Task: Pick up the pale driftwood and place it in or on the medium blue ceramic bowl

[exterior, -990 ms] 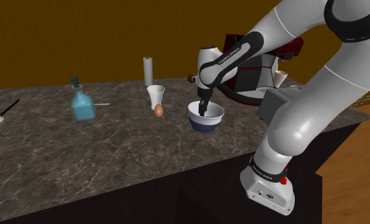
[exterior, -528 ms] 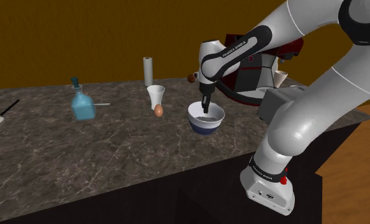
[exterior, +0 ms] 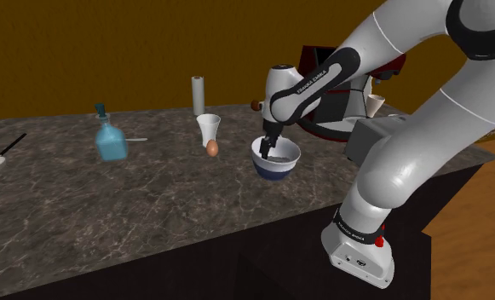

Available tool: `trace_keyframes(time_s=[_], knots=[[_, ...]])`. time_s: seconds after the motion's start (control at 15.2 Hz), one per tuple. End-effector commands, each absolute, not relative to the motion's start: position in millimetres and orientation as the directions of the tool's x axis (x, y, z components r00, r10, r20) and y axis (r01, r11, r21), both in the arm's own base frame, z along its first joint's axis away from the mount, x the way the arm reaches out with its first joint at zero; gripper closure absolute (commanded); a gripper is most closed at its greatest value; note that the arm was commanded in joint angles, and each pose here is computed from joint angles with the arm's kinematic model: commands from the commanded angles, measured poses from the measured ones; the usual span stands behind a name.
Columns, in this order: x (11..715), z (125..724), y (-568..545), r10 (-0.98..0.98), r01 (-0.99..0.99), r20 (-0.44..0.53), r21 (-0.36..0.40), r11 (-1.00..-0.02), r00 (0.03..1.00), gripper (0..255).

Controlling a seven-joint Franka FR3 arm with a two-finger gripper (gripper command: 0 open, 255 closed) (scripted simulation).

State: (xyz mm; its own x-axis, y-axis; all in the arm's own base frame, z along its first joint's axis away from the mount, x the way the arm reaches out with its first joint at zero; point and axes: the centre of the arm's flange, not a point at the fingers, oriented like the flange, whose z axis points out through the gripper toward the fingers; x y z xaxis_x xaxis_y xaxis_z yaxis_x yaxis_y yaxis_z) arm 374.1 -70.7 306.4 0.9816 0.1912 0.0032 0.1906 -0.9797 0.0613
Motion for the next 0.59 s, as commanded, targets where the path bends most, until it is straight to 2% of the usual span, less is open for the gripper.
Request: trace_keyframes(time_s=[0.0,0.53], knots=[[374,294,-71,0.186,0.185,0.005,0.062,-0.981,0.983,0],[374,275,-72,0.186,0.185,0.005,0.062,-0.981,0.983,0]])
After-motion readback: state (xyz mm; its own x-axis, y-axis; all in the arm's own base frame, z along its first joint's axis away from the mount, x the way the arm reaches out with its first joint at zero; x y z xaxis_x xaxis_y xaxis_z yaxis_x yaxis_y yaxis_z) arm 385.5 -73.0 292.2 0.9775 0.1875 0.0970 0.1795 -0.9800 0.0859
